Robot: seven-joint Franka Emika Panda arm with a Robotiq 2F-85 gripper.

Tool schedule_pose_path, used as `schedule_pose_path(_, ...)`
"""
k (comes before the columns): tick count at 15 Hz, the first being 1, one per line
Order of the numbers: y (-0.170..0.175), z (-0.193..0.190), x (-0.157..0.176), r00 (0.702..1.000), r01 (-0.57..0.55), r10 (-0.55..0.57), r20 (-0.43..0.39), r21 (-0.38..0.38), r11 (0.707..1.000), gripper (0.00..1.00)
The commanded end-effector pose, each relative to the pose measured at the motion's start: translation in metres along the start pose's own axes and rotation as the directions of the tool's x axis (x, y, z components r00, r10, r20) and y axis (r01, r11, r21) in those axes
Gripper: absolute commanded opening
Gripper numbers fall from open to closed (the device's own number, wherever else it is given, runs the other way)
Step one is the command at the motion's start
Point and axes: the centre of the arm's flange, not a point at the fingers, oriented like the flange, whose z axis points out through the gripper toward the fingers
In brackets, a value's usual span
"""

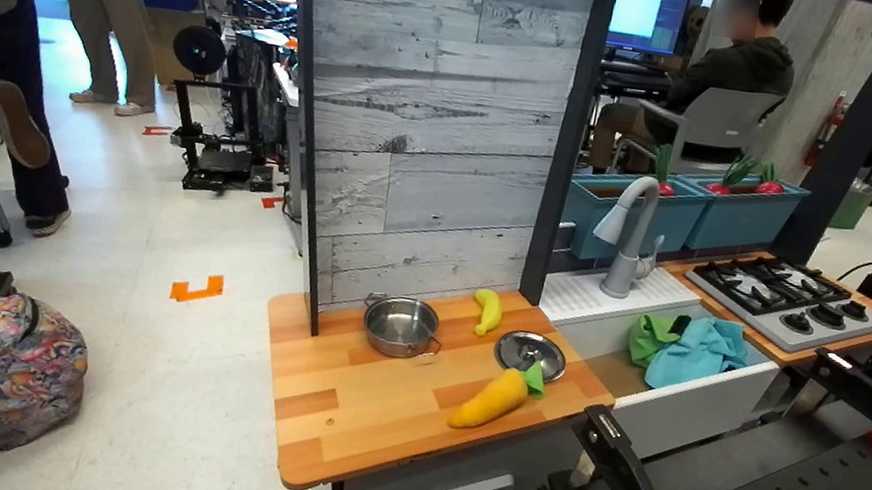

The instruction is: Pick up the carrot plush toy and put it in the silver pot

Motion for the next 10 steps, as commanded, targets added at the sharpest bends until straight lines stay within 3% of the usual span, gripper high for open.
schedule_pose_path(1,-0.028,0.048,0.037,0.999,-0.043,0.043,-0.005,0.027,0.999,1.0)
schedule_pose_path(10,-0.073,0.213,0.087,0.986,-0.163,0.16,0.037,0.106,0.981,1.0)
